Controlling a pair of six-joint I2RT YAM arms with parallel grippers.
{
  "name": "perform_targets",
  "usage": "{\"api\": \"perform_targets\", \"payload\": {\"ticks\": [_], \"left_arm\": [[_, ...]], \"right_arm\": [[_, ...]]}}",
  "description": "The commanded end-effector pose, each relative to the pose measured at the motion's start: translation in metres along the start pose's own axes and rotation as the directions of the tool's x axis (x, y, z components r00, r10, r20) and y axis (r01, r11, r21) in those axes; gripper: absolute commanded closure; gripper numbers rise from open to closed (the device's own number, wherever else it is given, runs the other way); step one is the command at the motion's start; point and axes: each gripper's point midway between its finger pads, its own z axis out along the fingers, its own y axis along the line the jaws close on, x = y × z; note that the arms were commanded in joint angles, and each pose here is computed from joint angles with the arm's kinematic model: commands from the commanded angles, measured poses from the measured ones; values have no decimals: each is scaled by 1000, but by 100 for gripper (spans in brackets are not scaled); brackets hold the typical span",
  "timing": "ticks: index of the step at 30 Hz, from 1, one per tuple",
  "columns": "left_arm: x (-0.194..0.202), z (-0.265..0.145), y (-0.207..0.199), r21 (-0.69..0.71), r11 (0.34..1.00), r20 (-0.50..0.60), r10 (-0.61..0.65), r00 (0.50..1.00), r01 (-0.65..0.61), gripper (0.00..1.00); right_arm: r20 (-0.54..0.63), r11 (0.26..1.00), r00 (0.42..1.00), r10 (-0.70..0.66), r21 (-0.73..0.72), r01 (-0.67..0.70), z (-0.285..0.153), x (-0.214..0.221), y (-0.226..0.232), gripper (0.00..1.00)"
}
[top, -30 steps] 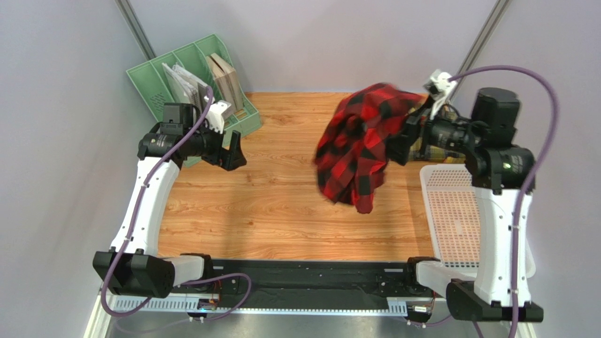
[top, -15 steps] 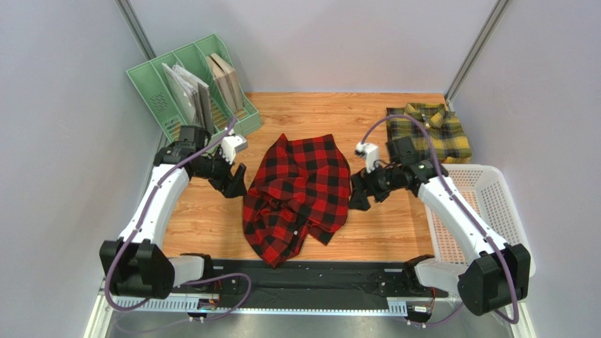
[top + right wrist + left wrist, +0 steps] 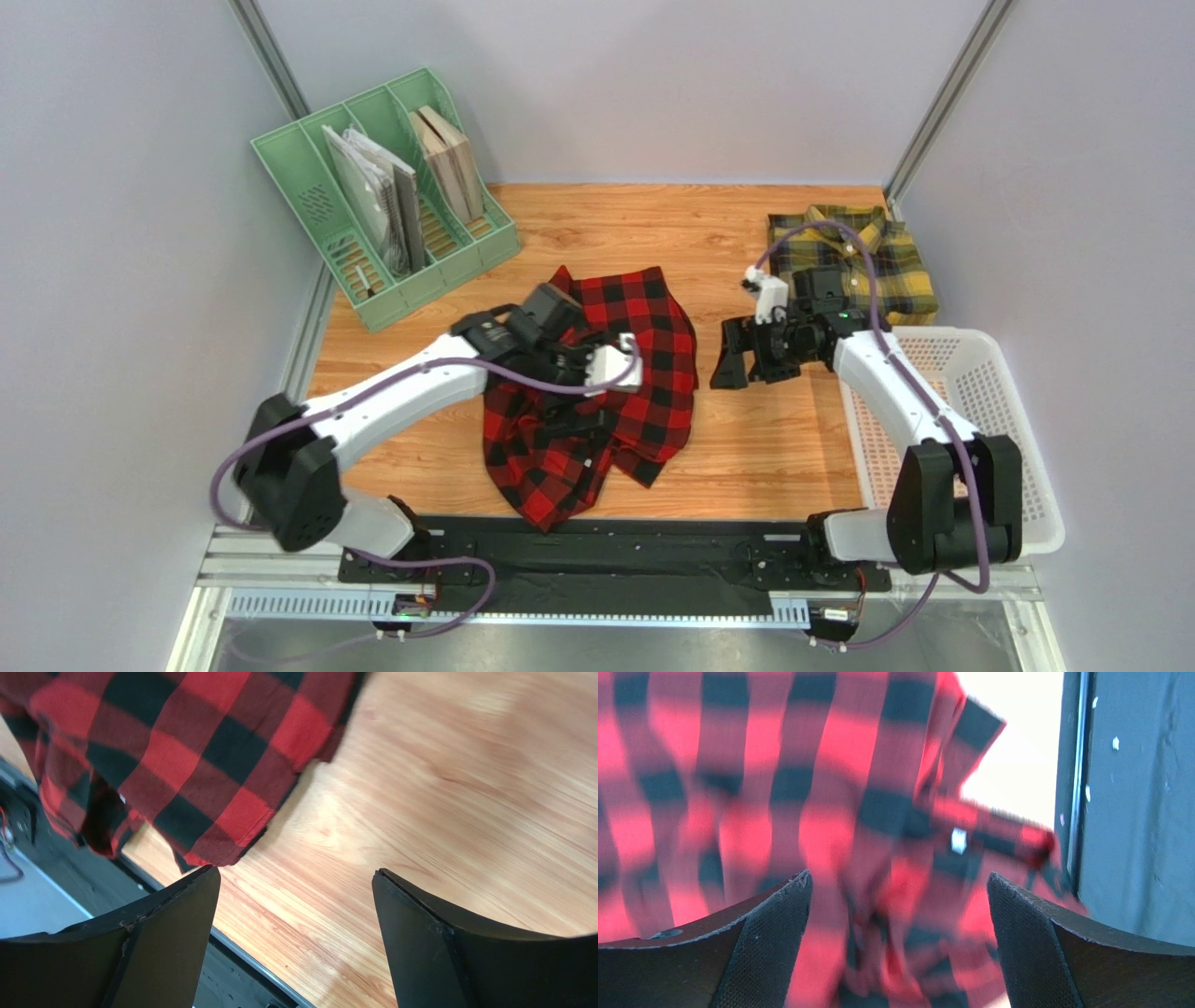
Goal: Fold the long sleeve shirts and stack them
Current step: Flatten the shirt out
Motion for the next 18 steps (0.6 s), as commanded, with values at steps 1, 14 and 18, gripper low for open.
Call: {"api": "perform_targets", "payload": {"ticks": [1, 14, 18], "left_arm": [[-43, 54, 12, 39, 984, 12, 171, 985, -171, 1], [-61, 125, 54, -53, 991, -118, 118, 986, -125, 100], [-111, 39, 81, -152, 987, 114, -29, 993, 46, 100]], "right_arm": [[148, 998, 988, 53, -30, -49, -33, -25, 7, 13], [230, 989, 964, 131, 33, -142, -58, -29, -19, 9], [232, 991, 964, 128, 18, -135, -57, -30, -17, 9]]}}
